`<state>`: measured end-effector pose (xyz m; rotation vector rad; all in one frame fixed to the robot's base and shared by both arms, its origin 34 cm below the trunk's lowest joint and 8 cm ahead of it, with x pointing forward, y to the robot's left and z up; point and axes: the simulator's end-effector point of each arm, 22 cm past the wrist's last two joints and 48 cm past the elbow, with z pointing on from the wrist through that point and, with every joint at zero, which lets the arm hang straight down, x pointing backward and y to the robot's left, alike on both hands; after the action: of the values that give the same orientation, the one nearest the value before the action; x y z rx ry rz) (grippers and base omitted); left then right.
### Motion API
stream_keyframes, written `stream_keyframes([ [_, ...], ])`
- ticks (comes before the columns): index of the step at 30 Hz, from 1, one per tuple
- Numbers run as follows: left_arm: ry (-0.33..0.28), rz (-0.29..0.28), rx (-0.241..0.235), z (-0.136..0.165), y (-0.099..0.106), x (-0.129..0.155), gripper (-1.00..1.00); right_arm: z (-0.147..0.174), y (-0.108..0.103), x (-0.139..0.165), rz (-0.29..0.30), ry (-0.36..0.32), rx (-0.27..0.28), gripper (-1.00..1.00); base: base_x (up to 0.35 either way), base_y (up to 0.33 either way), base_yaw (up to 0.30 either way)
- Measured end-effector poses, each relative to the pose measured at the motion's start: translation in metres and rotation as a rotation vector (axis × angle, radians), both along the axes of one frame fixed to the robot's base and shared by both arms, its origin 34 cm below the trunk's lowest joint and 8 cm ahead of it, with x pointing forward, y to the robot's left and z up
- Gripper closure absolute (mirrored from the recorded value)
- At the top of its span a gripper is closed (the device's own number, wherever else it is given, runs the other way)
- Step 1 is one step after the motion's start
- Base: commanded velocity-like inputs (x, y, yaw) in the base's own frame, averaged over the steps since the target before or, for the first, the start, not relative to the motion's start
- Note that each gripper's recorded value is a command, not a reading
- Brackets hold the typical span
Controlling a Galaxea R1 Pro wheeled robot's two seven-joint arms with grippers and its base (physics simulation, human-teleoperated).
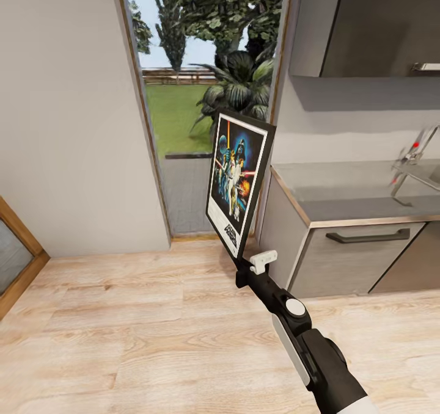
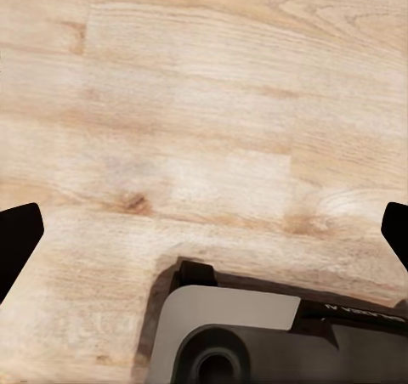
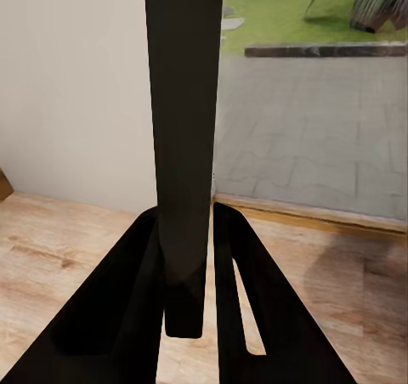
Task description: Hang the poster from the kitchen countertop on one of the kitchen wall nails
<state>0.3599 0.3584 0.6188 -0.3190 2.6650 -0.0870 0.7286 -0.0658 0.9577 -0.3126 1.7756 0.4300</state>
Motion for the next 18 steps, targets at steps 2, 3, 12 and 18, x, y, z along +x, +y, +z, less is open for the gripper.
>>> stream_keyframes([
  [2,0.001,-0.001,0.001,0.002,0.0,-0.001,-1.0,0.002,0.0,0.0,0.0,0.0,0.0,1.0,0.0,0.0,0.0],
  [3,0.005,-0.002,0.001,0.002,0.0,-0.003,-1.0,0.004,0.0,-0.001,0.0,-0.001,0.0,1.0,0.0,0.0,0.0],
  [12,0.023,-0.003,0.001,0.008,-0.001,-0.013,-1.0,0.014,-0.001,-0.003,-0.002,-0.002,-0.001,1.0,0.0,0.0,0.0],
  [18,0.024,-0.003,0.0,0.014,-0.001,-0.015,-1.0,0.02,0.0,-0.004,-0.001,-0.003,0.0,1.0,0.0,0.0,0.0],
])
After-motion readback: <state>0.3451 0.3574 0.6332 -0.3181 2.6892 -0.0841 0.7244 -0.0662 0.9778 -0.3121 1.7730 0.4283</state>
